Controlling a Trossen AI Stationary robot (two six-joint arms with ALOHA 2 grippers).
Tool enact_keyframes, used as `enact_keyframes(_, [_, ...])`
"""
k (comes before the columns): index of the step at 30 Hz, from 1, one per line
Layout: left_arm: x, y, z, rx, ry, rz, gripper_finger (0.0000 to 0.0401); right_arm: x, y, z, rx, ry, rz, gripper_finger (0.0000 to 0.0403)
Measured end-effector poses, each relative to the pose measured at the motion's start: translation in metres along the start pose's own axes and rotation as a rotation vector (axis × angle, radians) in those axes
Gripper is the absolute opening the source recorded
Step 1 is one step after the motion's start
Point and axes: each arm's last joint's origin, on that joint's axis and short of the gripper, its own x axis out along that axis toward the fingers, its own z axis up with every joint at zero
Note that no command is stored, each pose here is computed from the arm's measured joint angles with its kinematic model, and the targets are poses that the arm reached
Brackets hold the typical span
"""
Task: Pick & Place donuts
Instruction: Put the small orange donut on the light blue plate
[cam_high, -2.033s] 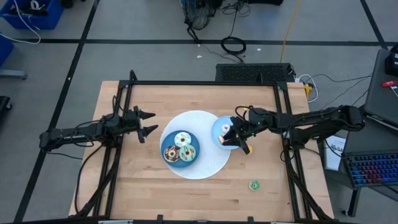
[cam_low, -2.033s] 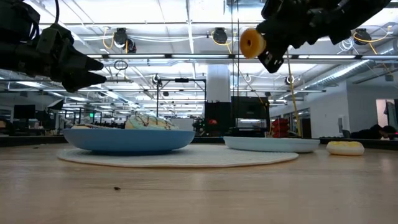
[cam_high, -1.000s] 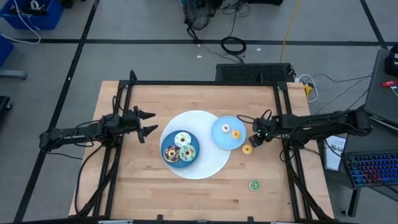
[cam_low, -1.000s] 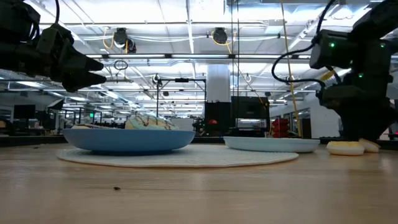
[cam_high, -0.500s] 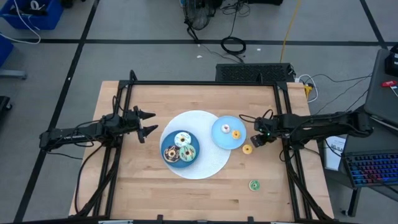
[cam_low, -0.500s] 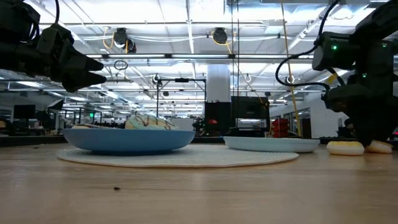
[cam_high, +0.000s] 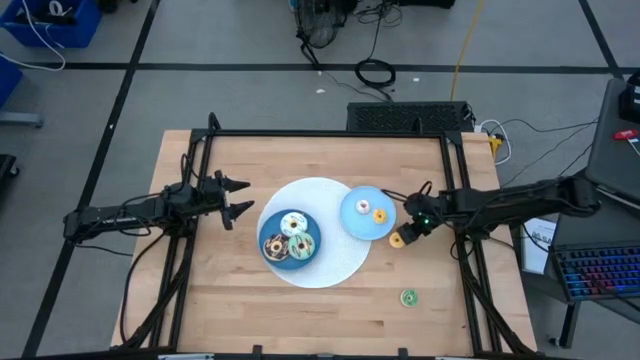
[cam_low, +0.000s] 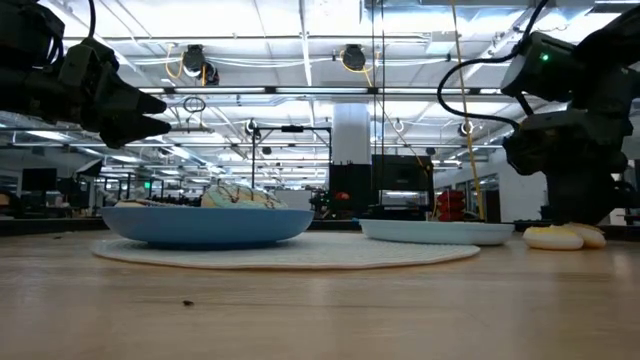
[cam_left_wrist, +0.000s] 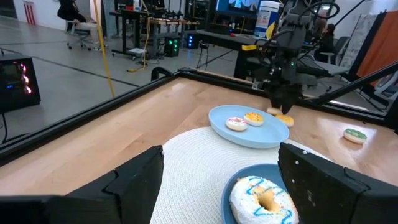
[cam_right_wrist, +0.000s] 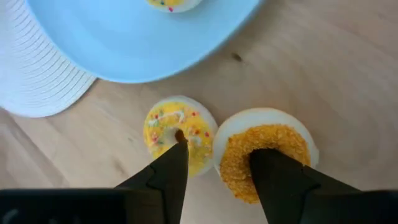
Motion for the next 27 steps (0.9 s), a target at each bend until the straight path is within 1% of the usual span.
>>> enact_keyframes(3, [0.0,0.0,0.0,0.0,0.0,0.0,0.031,0.005,0.001,0.002,-0.023,-0.002,0.006,0.0162])
enact_keyframes(5, [0.0,0.0,0.0,0.0,0.0,0.0,0.031,0.006,0.005,0.004,-0.065,-0.031,0.056,0.0162])
enact_keyframes(7, [0.0,0.0,0.0,0.0,0.0,0.0,0.031,0.007,0.011,0.009,-0.1,-0.095,0.15,0.0162])
enact_keyframes(10, [0.0,0.0,0.0,0.0,0.0,0.0,0.031,0.005,0.025,0.015,-0.149,-0.207,0.325,0.0162])
enact_keyframes(15, [0.0,0.0,0.0,0.0,0.0,0.0,0.031,-0.006,0.049,0.015,-0.242,-0.299,0.616,0.0162])
enact_keyframes(17, [0.0,0.0,0.0,0.001,-0.001,0.0,0.031,-0.01,0.055,0.012,-0.271,-0.327,0.697,0.0162])
enact_keyframes(19, [0.0,0.0,0.0,0.001,0.0,0.0,0.031,-0.012,0.059,0.009,-0.309,-0.348,0.752,0.0162])
enact_keyframes(20, [0.0,0.0,0.0,0.001,0.0,0.0,0.031,-0.012,0.06,0.007,-0.329,-0.37,0.765,0.0162])
enact_keyframes(22, [0.0,0.0,0.0,0.0,0.0,0.0,0.031,-0.01,0.058,0.006,-0.347,-0.456,0.72,0.0161])
enact_keyframes(27, [0.0,0.0,0.0,0.001,0.0,0.0,0.031,0.005,0.032,0.007,-0.32,-0.731,0.397,0.0156])
